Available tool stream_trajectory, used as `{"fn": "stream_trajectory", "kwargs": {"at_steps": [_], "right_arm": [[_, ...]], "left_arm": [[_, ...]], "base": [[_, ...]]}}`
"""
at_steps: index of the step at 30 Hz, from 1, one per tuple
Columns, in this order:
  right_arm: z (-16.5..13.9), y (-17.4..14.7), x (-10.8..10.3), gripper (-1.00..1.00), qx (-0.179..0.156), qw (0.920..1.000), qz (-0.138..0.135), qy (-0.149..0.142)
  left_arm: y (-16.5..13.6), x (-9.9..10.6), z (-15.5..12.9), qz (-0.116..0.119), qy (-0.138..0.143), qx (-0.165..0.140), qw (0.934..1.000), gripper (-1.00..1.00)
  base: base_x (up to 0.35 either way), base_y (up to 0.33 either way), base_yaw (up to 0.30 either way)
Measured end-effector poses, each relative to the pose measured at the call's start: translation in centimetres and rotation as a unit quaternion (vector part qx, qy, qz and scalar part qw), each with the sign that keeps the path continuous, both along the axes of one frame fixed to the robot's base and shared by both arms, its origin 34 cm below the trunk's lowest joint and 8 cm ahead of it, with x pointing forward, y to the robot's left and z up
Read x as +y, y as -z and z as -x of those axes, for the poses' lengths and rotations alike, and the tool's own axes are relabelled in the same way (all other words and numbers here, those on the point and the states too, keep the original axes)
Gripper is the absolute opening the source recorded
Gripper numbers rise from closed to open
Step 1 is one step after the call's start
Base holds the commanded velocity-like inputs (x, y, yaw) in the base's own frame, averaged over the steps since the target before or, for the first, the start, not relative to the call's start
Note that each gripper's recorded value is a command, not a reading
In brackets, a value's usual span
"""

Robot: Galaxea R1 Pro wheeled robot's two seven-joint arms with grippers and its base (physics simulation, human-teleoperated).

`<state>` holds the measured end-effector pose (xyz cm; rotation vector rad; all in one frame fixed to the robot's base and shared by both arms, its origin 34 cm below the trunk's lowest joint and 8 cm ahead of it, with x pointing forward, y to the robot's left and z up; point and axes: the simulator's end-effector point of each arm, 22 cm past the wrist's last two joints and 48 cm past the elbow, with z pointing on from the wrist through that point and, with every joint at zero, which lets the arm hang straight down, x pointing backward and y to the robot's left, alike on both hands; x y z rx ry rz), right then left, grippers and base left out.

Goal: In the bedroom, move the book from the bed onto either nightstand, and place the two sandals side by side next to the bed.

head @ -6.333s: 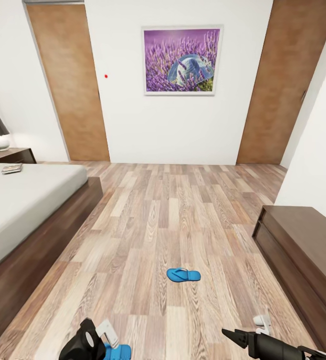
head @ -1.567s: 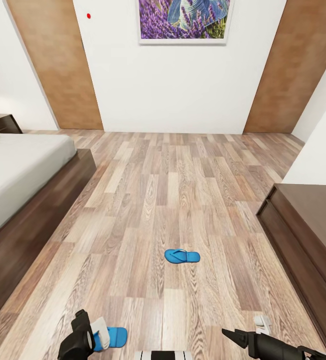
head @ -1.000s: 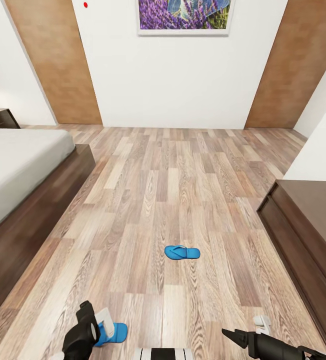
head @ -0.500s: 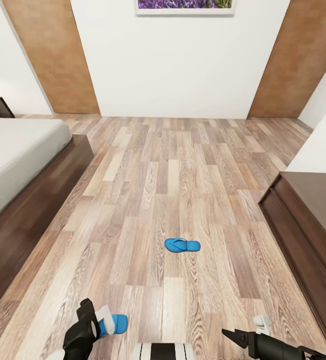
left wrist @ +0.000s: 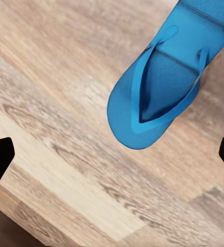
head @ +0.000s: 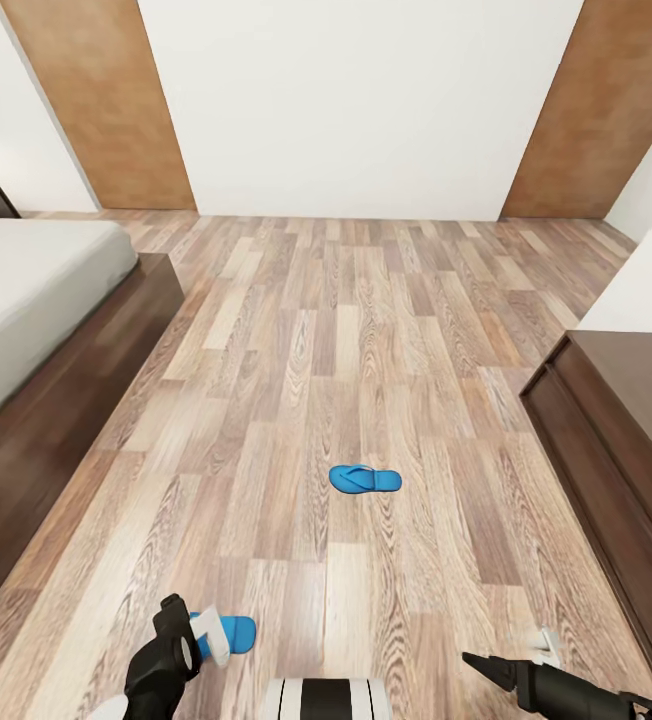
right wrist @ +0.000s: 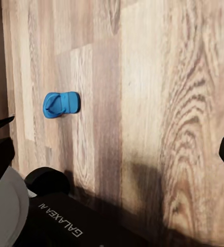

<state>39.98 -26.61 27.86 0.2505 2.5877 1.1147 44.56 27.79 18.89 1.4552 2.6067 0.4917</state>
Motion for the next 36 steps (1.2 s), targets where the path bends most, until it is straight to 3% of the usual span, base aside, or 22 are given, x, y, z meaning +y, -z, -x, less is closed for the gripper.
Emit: {"fn": "stream_trajectory", "kwargs": {"at_steps": [1,4,5,7,11,13,15,18,29,36], "right_arm": [[0.0,-0.1,-1.4,1.0,0.007,0.9999,0.006,0.009],[-0.3,-0.5,-2.0,1.0,0.011,0.9997,0.0,0.02],[-1.1,-2.3,-2.8,1.0,0.006,0.9988,-0.033,0.034],[-1.8,-4.1,-3.5,1.0,0.0,0.9967,-0.067,0.045],[-3.1,-7.0,-4.3,1.0,-0.009,0.9899,-0.124,0.068],[-4.1,-8.9,-4.7,1.0,-0.02,0.9827,-0.162,0.088],[-4.7,-9.8,-5.2,1.0,-0.027,0.9798,-0.174,0.095],[-5.3,-10.9,-6.0,1.0,-0.037,0.9763,-0.186,0.104],[-5.5,-11.1,-6.2,1.0,-0.039,0.9753,-0.19,0.106],[-5.5,-11.2,-6.2,1.0,-0.039,0.9753,-0.19,0.106]], "left_arm": [[0.2,-0.5,0.6,0.014,-0.001,0.018,0.9997,1.0],[-0.2,-0.9,0.5,0.025,-0.001,0.025,0.9994,1.0],[-0.3,-1.0,0.4,0.028,-0.001,0.026,0.9993,1.0],[-0.3,-1.0,0.3,0.028,-0.002,0.026,0.9992,1.0],[-0.3,-1.0,0.3,0.029,-0.002,0.027,0.9992,1.0],[-0.3,-1.0,0.3,0.028,-0.002,0.027,0.9992,1.0],[-0.3,-1.0,0.3,0.028,-0.002,0.028,0.9992,1.0],[-0.4,-1.0,0.6,0.028,0.004,0.036,0.999,1.0],[-1.4,-0.8,-0.5,0.014,0.026,0.043,0.9986,1.0],[-2.5,-0.1,-3.8,-0.004,0.029,0.003,0.9996,1.0]], "base": [[0.0,0.0,0.0],[0.0,0.0,0.0],[0.0,0.0,0.0],[0.0,0.0,0.0],[0.0,0.0,0.0],[0.0,0.0,0.0],[0.0,0.0,0.0],[0.0,0.0,0.0],[0.0,0.0,0.0],[0.0,0.0,0.0]]}}
